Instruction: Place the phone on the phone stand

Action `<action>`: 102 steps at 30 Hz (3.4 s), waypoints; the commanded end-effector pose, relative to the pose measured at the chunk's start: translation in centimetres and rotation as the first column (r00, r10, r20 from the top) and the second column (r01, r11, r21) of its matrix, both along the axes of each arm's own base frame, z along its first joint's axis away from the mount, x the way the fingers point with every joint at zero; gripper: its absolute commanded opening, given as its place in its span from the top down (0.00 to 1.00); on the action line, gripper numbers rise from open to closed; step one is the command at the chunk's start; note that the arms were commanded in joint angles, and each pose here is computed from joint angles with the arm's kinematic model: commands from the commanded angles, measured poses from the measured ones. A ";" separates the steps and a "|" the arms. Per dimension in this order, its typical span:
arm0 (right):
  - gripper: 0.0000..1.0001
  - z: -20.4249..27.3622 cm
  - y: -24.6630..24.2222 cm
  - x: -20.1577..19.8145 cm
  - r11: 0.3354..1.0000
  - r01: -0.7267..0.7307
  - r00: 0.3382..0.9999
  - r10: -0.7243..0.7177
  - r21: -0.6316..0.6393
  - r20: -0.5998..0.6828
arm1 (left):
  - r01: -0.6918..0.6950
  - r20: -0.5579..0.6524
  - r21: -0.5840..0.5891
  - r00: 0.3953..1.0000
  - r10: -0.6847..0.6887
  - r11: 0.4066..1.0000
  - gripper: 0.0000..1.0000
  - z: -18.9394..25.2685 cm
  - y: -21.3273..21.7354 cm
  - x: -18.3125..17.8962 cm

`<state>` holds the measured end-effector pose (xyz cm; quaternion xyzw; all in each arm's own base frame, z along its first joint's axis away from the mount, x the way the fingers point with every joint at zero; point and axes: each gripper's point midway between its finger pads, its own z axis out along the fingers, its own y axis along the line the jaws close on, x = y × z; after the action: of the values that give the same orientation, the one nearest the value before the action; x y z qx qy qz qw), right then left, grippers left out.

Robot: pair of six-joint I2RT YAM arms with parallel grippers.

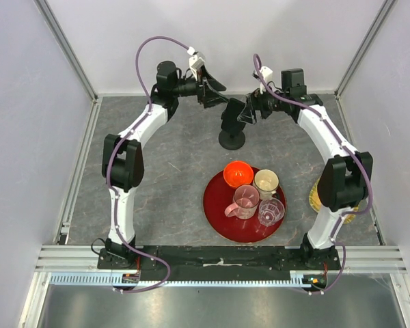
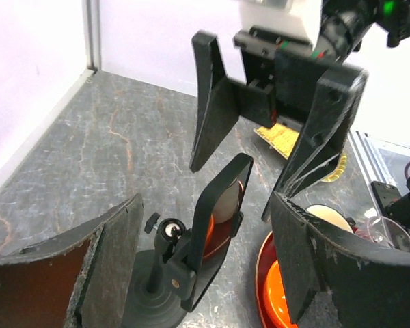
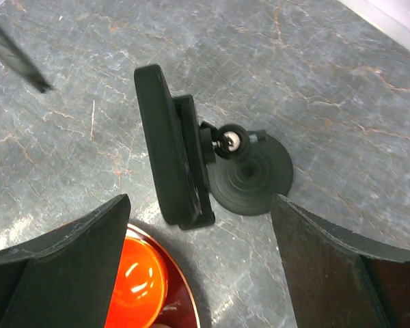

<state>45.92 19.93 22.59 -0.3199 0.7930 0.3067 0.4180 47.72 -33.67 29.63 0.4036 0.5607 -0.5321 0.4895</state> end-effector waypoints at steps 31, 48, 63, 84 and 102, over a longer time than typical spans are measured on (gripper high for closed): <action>0.13 4.4 -1.2 -1.4 0.991 -0.080 0.985 0.062 0.107 0.164 | 0.309 -0.086 0.005 0.948 -0.307 0.951 0.98 -2.5 -3.1 -4.6; 0.40 2.9 2.9 -0.3 0.948 -0.209 0.974 0.179 0.239 0.142 | 0.048 -0.065 -0.087 0.996 -0.054 0.995 0.12 0.8 4.7 -5.4; 1.00 8.7 7.9 -5.2 0.870 -0.359 0.925 0.283 0.339 0.253 | -0.251 -0.082 -0.284 0.968 0.238 0.925 0.36 9.2 9.8 -14.1; 1.00 11.5 19.6 -24.3 0.814 -0.492 0.858 0.394 0.308 0.330 | -0.682 -0.144 -0.271 0.727 0.671 0.680 0.35 14.0 20.3 -29.4; 1.00 10.2 22.9 -31.9 0.741 -0.552 0.824 0.414 0.384 0.386 | -0.693 -0.179 -0.254 0.719 0.671 0.674 0.35 12.7 20.5 -29.7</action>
<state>13.54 42.77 25.85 -0.4808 0.5909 0.5072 0.4031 18.06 -13.47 42.09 0.0647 0.5999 -0.4135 0.6819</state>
